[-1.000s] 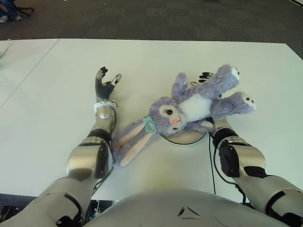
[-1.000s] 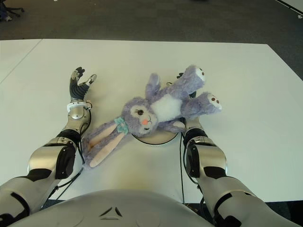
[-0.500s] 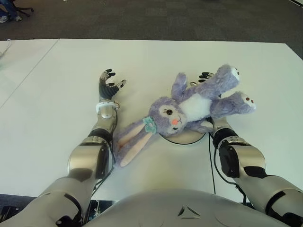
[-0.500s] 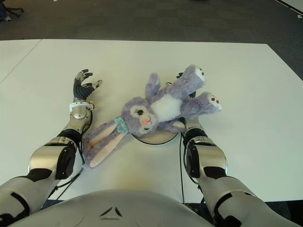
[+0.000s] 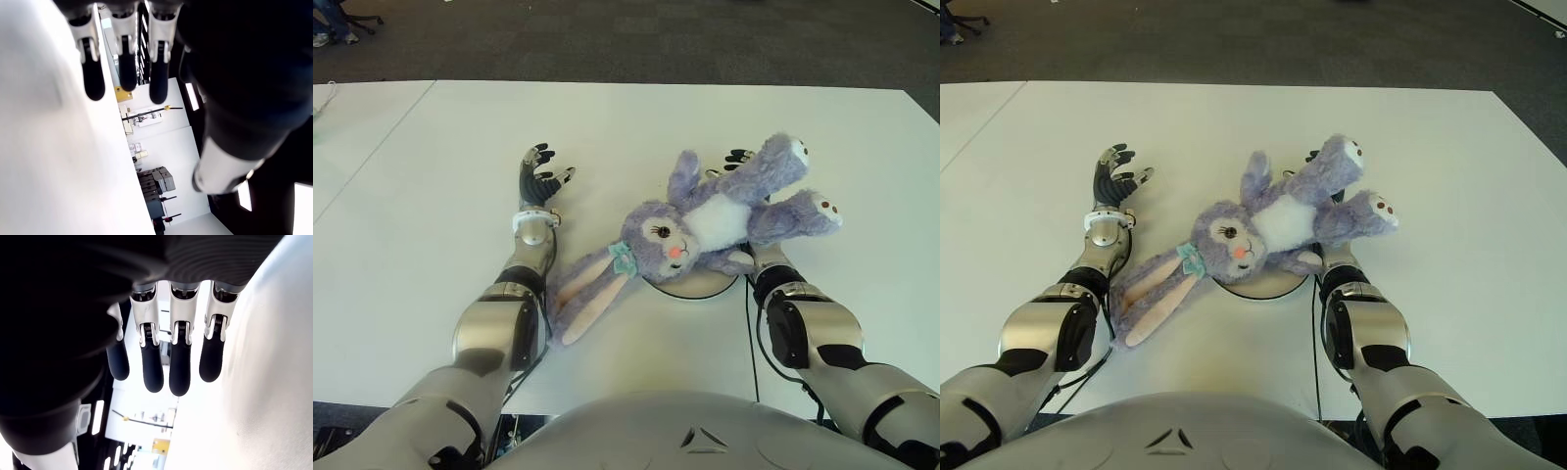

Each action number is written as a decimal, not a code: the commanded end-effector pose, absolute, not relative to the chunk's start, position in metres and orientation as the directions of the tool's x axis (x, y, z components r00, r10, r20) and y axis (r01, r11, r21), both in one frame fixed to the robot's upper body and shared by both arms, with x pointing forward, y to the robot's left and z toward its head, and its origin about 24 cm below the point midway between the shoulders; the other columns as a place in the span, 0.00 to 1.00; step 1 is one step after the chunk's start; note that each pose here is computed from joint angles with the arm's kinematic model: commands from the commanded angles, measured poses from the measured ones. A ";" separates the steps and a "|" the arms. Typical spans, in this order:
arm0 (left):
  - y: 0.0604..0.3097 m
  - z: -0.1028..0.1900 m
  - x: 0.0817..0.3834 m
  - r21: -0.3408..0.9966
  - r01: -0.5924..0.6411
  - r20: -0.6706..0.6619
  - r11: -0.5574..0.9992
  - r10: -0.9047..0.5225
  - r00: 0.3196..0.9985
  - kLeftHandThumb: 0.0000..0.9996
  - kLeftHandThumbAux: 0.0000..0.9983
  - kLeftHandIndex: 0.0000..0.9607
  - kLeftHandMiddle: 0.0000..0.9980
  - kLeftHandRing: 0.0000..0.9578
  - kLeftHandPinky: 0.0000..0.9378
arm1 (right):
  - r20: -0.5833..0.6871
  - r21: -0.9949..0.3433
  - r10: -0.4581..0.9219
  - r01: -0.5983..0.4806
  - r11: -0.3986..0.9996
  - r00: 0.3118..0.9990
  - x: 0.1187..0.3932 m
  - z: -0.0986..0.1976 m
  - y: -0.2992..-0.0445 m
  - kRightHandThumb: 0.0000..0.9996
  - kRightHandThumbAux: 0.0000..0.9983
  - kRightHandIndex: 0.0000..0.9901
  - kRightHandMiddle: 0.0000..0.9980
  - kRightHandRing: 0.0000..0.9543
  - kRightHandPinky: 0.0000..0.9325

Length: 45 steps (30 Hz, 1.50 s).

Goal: Put the doll into the plate.

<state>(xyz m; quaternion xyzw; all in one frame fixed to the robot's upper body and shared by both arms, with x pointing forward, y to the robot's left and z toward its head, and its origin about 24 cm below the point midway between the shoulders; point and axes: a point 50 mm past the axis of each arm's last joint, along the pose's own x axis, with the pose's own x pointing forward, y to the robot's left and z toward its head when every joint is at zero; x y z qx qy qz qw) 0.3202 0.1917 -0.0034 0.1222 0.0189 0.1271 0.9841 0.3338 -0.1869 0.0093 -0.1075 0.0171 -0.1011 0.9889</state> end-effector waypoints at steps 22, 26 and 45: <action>0.175 -0.091 0.240 0.281 -0.124 -0.387 0.952 0.230 0.893 0.08 0.88 0.23 0.29 0.31 0.33 | -0.449 -0.236 -0.227 0.130 0.963 0.864 0.254 -0.087 -0.182 0.00 0.84 0.27 0.33 0.35 0.35; 0.175 -0.091 0.240 0.276 -0.123 -0.390 0.953 0.228 0.892 0.09 0.89 0.23 0.29 0.31 0.33 | -0.448 -0.225 -0.222 0.131 0.965 0.866 0.254 -0.087 -0.182 0.01 0.84 0.27 0.33 0.35 0.35; 0.175 -0.091 0.241 0.242 -0.134 -0.399 0.961 0.224 0.889 0.14 0.86 0.21 0.27 0.30 0.32 | -0.436 -0.216 -0.218 0.133 0.967 0.873 0.254 -0.086 -0.181 0.01 0.83 0.27 0.33 0.35 0.34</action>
